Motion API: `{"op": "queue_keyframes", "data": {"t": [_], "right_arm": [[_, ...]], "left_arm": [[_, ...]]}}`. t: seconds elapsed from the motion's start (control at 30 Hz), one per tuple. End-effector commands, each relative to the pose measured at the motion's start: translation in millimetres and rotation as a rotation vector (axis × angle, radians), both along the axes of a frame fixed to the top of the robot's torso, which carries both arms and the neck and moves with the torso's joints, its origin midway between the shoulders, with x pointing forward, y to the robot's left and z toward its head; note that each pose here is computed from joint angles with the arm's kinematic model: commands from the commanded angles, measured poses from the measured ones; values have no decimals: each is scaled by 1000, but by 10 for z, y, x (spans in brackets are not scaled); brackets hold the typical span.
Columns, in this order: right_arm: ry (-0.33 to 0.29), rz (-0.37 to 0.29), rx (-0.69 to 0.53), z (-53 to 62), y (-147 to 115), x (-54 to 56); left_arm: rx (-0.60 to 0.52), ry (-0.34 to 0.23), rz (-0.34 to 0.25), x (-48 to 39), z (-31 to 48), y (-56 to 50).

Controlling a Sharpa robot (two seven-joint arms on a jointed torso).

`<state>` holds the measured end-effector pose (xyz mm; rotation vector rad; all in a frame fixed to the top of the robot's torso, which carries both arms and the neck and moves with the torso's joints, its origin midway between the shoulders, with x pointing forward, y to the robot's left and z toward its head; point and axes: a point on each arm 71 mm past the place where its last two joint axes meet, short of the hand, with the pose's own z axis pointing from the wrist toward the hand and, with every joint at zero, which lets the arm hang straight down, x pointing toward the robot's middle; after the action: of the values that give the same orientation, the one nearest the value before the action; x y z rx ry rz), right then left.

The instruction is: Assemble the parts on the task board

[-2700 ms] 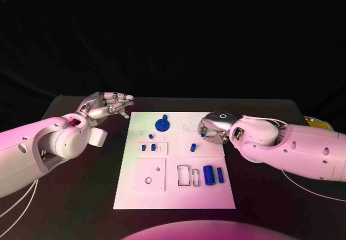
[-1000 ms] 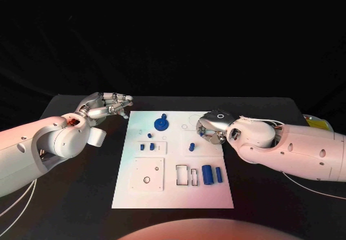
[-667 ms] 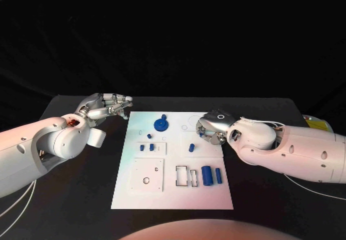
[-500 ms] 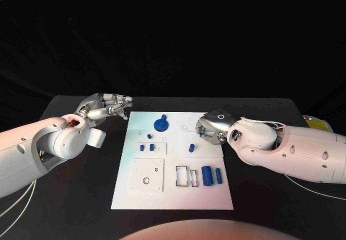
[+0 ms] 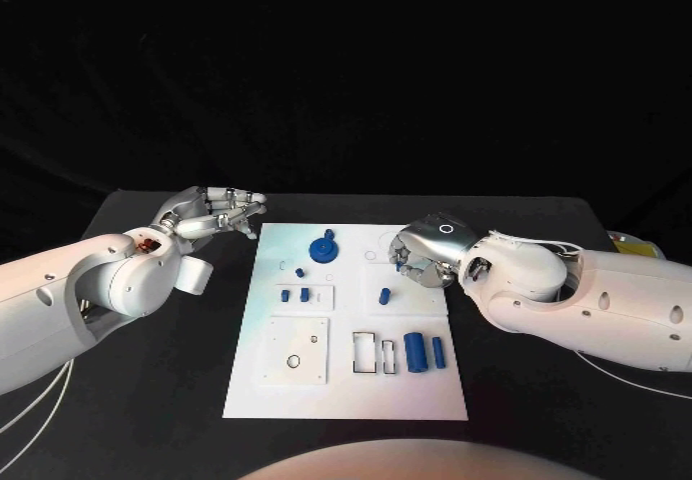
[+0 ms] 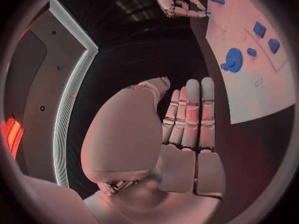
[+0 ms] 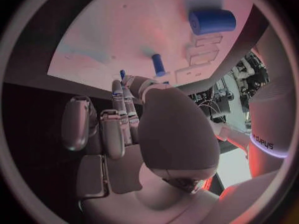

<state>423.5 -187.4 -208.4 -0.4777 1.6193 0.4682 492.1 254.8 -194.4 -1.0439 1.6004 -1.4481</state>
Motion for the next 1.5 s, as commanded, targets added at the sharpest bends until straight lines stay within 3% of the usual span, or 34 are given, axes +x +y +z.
{"op": "queue_keyframes", "data": {"t": [0.03,0.3,0.6,0.97,1.5], "right_arm": [[-4,24,39,60,106,-74],[-12,121,115,174,456,-251],[-2,210,176,175,804,-381],[42,252,217,-59,1037,-476],[99,260,224,-351,1152,-549]], "left_arm": [[-7,-4,-20,-4,6,-31],[-10,-4,-25,-3,0,-62],[-13,-4,-29,3,-7,-110],[-18,-6,-36,8,-9,-177],[-21,-4,-46,11,-12,-237]]}}
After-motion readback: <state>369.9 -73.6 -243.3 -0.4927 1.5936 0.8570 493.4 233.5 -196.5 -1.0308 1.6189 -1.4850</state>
